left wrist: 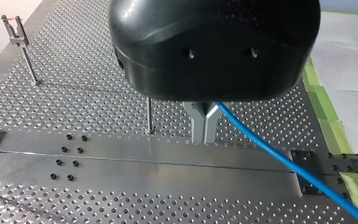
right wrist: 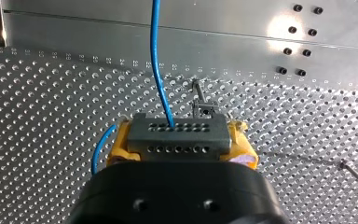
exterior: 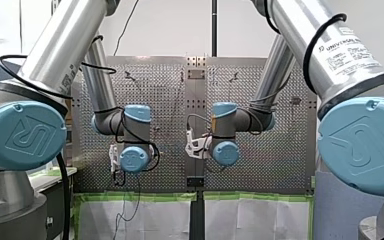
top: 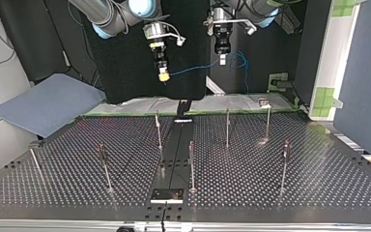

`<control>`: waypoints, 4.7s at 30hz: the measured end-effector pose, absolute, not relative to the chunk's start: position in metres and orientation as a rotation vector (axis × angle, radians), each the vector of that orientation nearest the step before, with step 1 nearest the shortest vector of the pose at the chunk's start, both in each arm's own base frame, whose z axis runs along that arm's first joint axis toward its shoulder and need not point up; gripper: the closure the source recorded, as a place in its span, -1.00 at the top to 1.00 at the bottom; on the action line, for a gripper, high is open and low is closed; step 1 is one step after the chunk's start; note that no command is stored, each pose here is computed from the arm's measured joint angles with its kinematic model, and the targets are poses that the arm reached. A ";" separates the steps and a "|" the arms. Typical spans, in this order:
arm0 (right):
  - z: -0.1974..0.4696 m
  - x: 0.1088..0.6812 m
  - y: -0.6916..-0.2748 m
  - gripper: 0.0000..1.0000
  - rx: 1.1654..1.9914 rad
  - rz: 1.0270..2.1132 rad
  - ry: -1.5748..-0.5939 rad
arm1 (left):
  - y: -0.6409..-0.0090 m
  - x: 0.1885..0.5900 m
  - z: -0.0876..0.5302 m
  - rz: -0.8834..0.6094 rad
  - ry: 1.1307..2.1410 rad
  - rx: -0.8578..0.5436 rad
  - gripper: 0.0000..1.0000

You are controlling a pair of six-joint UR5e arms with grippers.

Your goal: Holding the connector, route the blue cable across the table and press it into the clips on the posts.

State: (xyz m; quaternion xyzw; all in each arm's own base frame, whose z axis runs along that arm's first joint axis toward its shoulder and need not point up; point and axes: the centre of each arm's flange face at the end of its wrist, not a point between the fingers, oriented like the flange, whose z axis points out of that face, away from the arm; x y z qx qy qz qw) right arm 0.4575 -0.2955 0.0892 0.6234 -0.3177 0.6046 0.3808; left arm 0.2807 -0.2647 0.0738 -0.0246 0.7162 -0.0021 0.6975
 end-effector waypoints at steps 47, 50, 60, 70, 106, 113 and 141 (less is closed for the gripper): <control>0.049 0.468 -0.289 -1.00 1.808 1.422 -0.857 | -0.261 0.276 0.098 -0.005 1.601 -0.078 -1.00; 0.063 0.473 -0.288 -1.00 1.816 1.462 -0.863 | -0.260 0.282 0.108 -0.003 1.591 -0.095 -1.00; 0.126 0.499 -0.300 -1.00 1.808 1.586 -0.794 | -0.260 0.311 0.155 0.060 1.522 -0.177 -1.00; 0.199 0.522 -0.307 -1.00 1.770 1.699 -0.721 | -0.256 0.337 0.211 0.117 1.446 -0.286 -1.00; 0.362 0.555 -0.306 -1.00 1.703 1.918 -0.668 | -0.193 0.360 0.368 0.255 1.314 -0.441 -1.00; 0.368 0.572 -0.312 -1.00 1.716 1.962 -0.669 | -0.176 0.373 0.363 0.278 1.349 -0.421 -1.00; 0.352 0.634 -0.350 -1.00 1.767 1.984 -0.681 | -0.143 0.450 0.370 0.235 1.337 -0.397 -1.00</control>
